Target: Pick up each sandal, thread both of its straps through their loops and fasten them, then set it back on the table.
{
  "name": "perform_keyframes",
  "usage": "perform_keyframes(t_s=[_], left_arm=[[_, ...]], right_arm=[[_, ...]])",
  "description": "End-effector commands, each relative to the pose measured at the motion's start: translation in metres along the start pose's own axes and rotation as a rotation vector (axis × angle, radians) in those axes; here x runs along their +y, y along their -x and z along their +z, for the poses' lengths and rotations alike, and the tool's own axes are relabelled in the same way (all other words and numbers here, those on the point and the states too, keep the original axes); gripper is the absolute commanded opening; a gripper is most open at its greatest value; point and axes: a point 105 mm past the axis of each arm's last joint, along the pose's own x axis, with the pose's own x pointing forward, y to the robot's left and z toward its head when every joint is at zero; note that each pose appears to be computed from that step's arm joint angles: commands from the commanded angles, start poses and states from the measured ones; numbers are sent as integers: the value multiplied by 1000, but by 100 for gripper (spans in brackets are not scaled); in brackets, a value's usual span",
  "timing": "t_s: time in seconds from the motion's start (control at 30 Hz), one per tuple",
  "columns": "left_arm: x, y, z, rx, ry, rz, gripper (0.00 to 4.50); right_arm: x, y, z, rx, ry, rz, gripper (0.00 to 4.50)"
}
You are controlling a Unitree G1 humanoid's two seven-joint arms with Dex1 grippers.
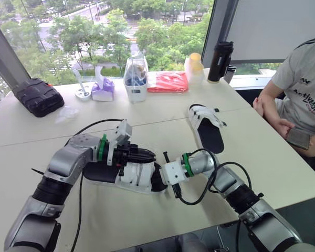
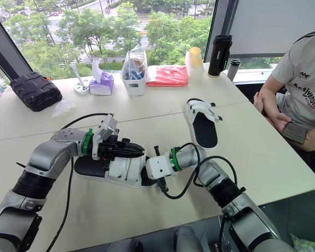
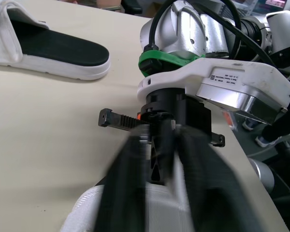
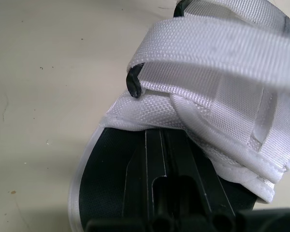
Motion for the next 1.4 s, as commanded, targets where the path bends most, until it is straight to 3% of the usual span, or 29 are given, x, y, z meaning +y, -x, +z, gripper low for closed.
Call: perform_keyframes(t_s=[0.03, 0.27, 0.77, 1.07, 1.4], left_arm=[[1, 3, 13, -11, -50, 15, 4], [10, 11, 40, -132, -42, 74, 4], [37, 14, 38, -169, -92, 234, 4], [50, 15, 21, -121, -88, 294, 4], [55, 11, 0, 43, -112, 286, 4]], right_arm=[[26, -9, -17, 57, -67, 98, 0], [26, -9, -18, 57, -67, 103, 0], [29, -7, -18, 62, -68, 116, 0], [32, -6, -17, 62, -69, 118, 0], [32, -5, -18, 65, -76, 115, 0]])
